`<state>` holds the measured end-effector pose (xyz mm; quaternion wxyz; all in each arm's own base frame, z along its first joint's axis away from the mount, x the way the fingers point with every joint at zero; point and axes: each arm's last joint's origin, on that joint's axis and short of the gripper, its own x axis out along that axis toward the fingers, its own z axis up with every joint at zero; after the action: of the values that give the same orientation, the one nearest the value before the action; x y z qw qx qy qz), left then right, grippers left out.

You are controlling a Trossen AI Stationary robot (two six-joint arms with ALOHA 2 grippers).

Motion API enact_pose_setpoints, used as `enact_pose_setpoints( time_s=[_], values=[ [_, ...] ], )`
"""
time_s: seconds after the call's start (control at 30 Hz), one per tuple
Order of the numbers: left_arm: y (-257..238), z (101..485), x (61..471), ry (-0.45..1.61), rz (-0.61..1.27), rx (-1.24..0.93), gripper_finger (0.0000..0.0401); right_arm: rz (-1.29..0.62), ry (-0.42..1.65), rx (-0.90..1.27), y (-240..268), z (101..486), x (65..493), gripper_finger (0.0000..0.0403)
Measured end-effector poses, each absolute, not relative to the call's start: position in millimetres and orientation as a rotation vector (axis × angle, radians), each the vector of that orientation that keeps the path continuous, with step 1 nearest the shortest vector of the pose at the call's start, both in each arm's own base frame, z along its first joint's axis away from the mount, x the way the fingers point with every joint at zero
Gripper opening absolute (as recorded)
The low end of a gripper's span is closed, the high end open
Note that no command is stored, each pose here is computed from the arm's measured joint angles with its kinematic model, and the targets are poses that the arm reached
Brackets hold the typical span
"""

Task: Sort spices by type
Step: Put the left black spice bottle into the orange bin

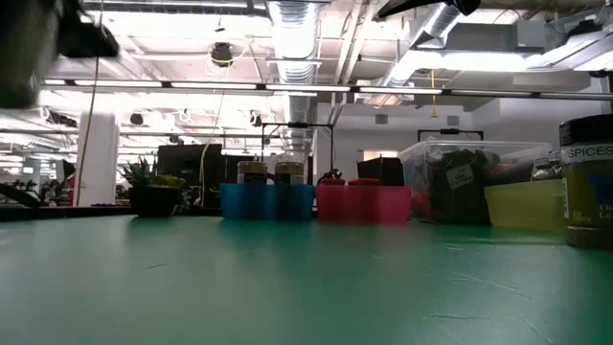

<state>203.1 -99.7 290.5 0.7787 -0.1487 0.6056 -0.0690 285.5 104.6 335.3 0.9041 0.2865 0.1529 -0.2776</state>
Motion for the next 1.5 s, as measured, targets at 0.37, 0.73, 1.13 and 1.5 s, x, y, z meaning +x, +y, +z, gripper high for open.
enact_pose_setpoints(
  time_s=[0.37,0.73,1.13,1.5],
  values=[
    [-138.8,316.6,135.5,1.307,-0.166,-0.461,0.0178,-0.578,0.328,0.583,104.3,334.2,284.8,0.0309],
    [-191.4,278.7,125.7,1.438,-0.070,-0.352,0.0179,-0.572,0.340,0.603,104.8,333.4,284.3,0.0309],
    [-231.2,237.5,123.7,1.519,-0.013,-0.220,0.0180,-0.552,0.348,0.617,110.7,333.0,281.9,0.0309],
    [-239.3,226.5,123.7,1.533,0.037,-0.225,0.0199,-0.535,0.351,0.644,118.6,332.6,278.3,0.0309]
  ],
)
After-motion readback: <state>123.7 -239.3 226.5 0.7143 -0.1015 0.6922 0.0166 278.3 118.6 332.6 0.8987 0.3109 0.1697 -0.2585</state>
